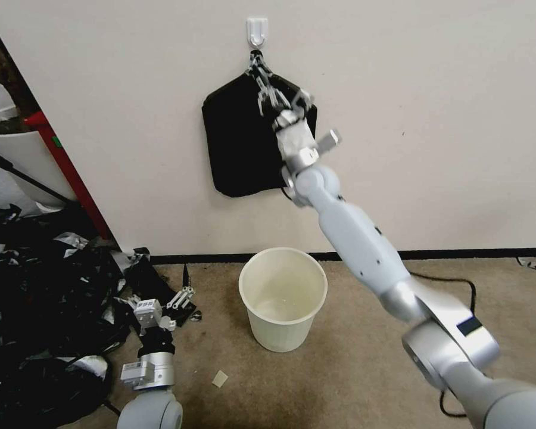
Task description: Place a trash bag onto the trash bin.
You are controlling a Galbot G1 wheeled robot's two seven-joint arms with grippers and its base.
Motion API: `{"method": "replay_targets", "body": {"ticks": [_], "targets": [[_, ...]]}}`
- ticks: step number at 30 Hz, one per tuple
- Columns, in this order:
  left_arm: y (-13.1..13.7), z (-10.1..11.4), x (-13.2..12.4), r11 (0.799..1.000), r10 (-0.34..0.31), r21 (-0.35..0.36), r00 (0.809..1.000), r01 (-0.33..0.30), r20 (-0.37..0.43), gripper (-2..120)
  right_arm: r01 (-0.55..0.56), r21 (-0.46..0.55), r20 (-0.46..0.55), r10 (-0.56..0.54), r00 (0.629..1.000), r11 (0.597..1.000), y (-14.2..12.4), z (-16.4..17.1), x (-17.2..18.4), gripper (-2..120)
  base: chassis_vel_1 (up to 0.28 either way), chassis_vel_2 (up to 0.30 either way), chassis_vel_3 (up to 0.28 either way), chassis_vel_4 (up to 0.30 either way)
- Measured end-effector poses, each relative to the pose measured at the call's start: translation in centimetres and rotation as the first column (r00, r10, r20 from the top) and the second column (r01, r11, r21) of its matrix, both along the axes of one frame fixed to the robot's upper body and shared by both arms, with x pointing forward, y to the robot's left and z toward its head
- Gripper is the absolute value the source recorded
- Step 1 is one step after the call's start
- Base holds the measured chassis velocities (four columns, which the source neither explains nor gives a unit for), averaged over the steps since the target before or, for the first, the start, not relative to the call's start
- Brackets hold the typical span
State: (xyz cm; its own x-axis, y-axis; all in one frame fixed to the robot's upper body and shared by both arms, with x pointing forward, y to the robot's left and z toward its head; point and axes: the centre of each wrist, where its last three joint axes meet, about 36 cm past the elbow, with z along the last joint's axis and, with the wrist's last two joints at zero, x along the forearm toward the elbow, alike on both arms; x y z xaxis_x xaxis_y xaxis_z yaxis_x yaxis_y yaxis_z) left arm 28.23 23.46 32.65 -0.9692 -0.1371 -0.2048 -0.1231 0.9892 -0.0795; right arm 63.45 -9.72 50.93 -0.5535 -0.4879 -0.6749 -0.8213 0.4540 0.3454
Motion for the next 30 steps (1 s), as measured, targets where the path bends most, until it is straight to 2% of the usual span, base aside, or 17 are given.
{"method": "replay_targets", "body": {"ticks": [2,5,7,9,11,13,16,18,20,26,30], "targets": [[0.0,-0.1,0.0,1.000,0.000,-0.001,1.000,0.000,0.002,100,-0.012,0.013,-0.002,0.012,1.000,1.000,-0.7,-2.3,-2.4,0,0.000,0.000,0.000,0.000],[-0.1,-0.1,0.0,1.000,-0.001,-0.002,1.000,0.001,0.002,100,-0.011,0.018,-0.020,0.011,1.000,1.000,-0.9,-4.2,-4.0,0,0.000,0.000,0.000,0.000],[-0.1,-0.1,0.0,1.000,-0.003,-0.001,1.000,0.003,0.003,100,-0.001,0.030,-0.044,0.003,0.999,1.000,-1.3,-6.5,-6.7,0,0.000,0.000,0.000,0.000],[-0.1,-0.1,0.1,1.000,-0.003,-0.001,1.000,0.003,0.003,100,0.001,0.033,-0.051,0.000,0.999,0.999,-1.4,-7.0,-7.1,0,0.000,0.000,0.000,0.000],[-0.1,0.1,0.1,1.000,-0.006,0.000,1.000,0.006,0.007,100,0.014,0.048,-0.075,-0.011,0.997,0.999,-1.5,-9.0,-10.0,0,0.000,0.000,0.000,0.000],[-0.1,0.1,0.1,1.000,-0.007,0.000,1.000,0.007,0.007,100,0.016,0.048,-0.076,-0.012,0.997,0.999,-1.6,-9.3,-10.4,0,0.000,0.000,0.000,0.000],[-0.3,0.2,0.0,1.000,-0.016,-0.001,1.000,0.016,0.009,100,0.017,0.027,-0.082,-0.015,0.997,1.000,-1.8,-11.4,-13.7,0,0.000,0.000,0.000,0.000],[-0.3,0.2,0.0,1.000,-0.017,-0.001,1.000,0.017,0.009,100,0.017,0.023,-0.081,-0.015,0.997,1.000,-1.9,-11.7,-14.1,0,0.000,0.000,0.000,0.000],[-0.4,0.4,0.2,1.000,-0.025,0.000,1.000,0.025,0.017,100,0.017,0.000,-0.079,-0.017,0.997,1.000,-2.3,-12.8,-16.0,0,0.000,0.000,0.000,0.000],[-0.5,0.8,0.8,0.999,-0.042,0.001,0.998,0.042,0.036,100,0.025,-0.033,-0.081,-0.028,0.996,0.999,-2.7,-14.1,-18.0,0,0.000,0.000,0.000,0.000],[-0.1,1.3,2.0,0.997,-0.083,0.008,0.994,0.083,0.070,100,0.028,-0.080,-0.066,-0.033,0.997,0.996,-3.3,-15.5,-19.2,0,0.000,0.000,0.000,0.000]]}}
